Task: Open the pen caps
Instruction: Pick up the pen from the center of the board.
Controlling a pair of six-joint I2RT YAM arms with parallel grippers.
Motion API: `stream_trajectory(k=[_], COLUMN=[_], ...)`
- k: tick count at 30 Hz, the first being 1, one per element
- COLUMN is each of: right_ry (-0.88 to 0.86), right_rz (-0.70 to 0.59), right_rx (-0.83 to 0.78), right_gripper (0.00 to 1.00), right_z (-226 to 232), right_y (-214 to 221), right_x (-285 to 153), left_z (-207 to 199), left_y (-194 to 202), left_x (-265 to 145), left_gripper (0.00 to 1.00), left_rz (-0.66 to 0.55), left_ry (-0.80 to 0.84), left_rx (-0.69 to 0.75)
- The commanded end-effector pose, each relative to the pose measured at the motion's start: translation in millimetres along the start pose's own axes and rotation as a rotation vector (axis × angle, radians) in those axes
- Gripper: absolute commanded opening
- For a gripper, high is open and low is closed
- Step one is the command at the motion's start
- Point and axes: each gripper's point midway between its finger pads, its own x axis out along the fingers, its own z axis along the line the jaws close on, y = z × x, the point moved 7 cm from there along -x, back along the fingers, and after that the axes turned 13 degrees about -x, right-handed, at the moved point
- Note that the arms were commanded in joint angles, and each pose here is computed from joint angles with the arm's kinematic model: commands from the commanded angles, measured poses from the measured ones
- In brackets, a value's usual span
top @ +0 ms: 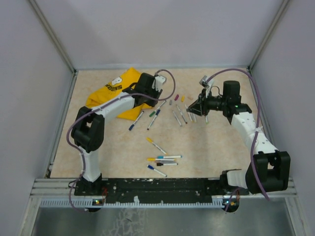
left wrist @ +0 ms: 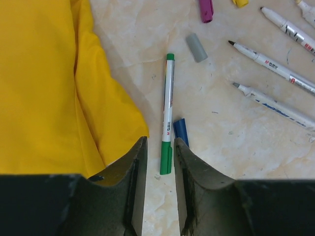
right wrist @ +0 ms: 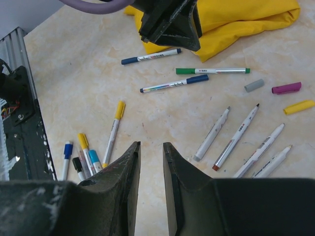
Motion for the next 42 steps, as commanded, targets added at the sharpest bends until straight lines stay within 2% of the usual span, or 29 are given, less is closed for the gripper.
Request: stream_trajectory(k=[1,6,15,42], right_ry=[0.010,0.011,0.014,0.013], right_rz=[-0.039,-0.038,-0.036,-0.036], right_rx=[-0.054,-0.053,-0.054,-0.053], right_gripper=[0.25,0.25,0.25,0.25], right_z=[-0.1,-0.5,-0.8,-0.7], right_y=[-12.1,-11.5,-11.3,-11.5], right_x=[-5.4,-5.1,-5.1,-5.3], left_z=[3.1,9.5,14.7,22.2], left_y=[10.8,25.0,36.4,61.1], left_x=[5.9,13.5,25.2,36.5], left_gripper=[0.33,0.33,0.40,0.35], left_rz=[0.091,0.151,0.194,0.300], left_ry=[0.027,0.023,0.016,0.019], left_rx=[0.037,0.028,0.025,-0.003])
